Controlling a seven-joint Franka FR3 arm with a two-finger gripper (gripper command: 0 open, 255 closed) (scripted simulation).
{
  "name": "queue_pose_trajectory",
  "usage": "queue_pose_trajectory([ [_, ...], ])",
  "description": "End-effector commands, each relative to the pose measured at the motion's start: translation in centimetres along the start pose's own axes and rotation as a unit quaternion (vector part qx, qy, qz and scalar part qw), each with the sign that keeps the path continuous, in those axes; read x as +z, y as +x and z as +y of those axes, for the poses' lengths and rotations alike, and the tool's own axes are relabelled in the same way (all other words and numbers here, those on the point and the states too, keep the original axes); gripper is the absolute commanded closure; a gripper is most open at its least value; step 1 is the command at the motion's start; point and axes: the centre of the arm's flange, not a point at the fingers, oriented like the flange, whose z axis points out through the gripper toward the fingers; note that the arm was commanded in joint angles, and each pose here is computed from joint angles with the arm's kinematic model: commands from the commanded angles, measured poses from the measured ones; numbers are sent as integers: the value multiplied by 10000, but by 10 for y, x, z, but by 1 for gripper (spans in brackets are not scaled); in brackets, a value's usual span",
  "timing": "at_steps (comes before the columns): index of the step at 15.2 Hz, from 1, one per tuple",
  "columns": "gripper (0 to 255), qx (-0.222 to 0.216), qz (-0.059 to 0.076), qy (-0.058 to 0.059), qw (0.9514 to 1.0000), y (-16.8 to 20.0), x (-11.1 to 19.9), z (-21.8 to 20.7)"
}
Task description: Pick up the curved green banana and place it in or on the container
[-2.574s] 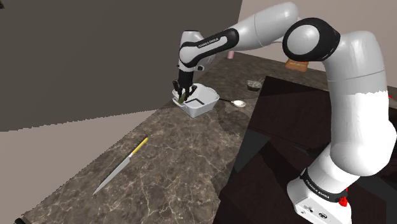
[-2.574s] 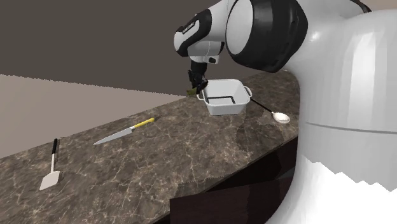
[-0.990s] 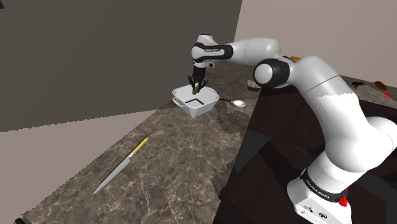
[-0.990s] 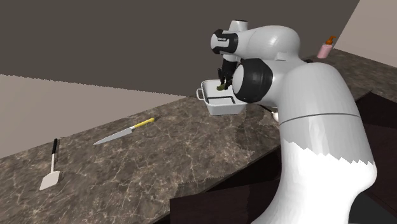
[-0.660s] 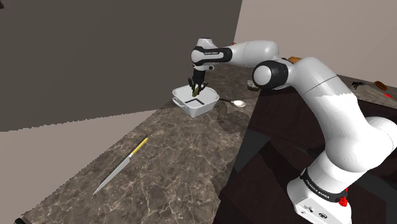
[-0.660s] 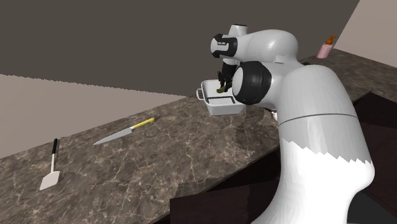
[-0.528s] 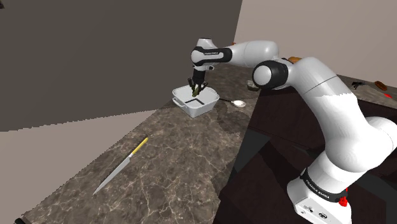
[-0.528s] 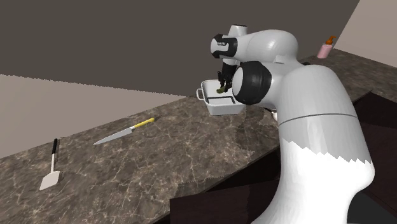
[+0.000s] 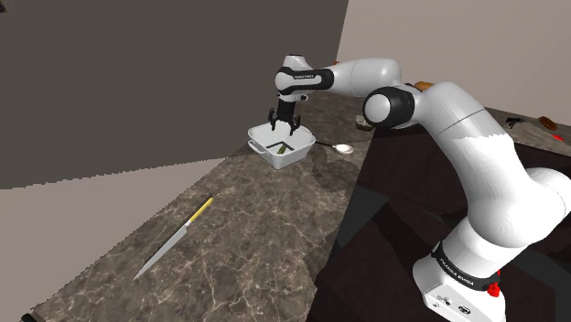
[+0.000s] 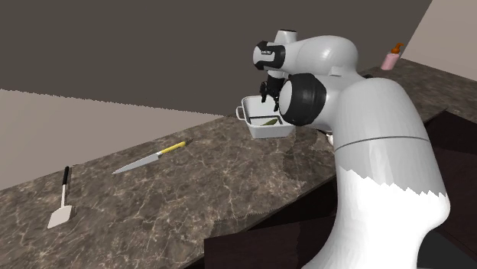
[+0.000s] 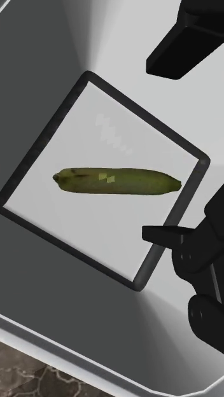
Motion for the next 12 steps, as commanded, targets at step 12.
queue_pose_trajectory([
  [12,0,0,0,0,10000,0,-50,0],
])
